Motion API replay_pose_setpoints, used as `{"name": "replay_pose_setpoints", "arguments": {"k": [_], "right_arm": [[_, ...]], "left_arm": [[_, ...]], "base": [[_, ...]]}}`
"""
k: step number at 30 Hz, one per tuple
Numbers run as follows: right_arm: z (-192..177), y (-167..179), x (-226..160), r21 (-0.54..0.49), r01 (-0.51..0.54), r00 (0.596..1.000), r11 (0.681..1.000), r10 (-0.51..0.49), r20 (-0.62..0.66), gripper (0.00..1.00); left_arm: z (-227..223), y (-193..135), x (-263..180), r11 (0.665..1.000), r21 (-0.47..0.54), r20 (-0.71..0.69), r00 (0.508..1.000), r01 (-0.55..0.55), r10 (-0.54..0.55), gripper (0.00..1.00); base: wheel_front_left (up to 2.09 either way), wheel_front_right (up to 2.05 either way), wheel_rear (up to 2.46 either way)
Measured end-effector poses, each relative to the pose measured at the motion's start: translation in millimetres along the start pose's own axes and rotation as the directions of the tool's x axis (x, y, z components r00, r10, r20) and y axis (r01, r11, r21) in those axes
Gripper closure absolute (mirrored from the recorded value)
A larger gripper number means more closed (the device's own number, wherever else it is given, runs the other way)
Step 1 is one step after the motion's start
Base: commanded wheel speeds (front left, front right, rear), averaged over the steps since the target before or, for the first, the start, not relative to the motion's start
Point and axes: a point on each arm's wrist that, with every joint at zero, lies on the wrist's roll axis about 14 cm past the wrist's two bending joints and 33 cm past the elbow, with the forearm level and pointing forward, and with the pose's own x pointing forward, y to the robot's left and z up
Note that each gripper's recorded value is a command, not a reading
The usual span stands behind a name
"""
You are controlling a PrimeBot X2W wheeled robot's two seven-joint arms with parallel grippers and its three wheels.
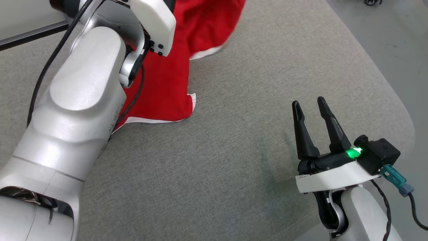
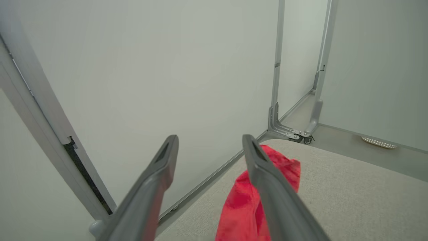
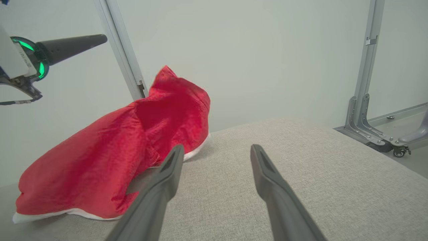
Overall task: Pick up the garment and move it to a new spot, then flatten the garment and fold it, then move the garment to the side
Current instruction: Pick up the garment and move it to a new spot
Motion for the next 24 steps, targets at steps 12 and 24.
{"name": "replay_pose_setpoints", "arguments": {"k": [12,24], "right_arm": [[-9.6,35.8,21.2,-0.039,-0.117,0.993,0.992,0.117,-0.008,0.00],[-15.6,89.8,31.6,-0.089,-0.269,0.963,0.959,0.269,-0.012,0.00]], "left_arm": [[-9.2,102.4,-76.5,0.969,-0.019,0.033,0.968,-0.247,0.247,0.00],[-47.7,144.3,-226.1,0.854,-0.108,-0.009,0.860,-0.509,0.511,0.00]], "base": [[0.00,0.00,0.00],[0.00,0.00,0.00]]}}
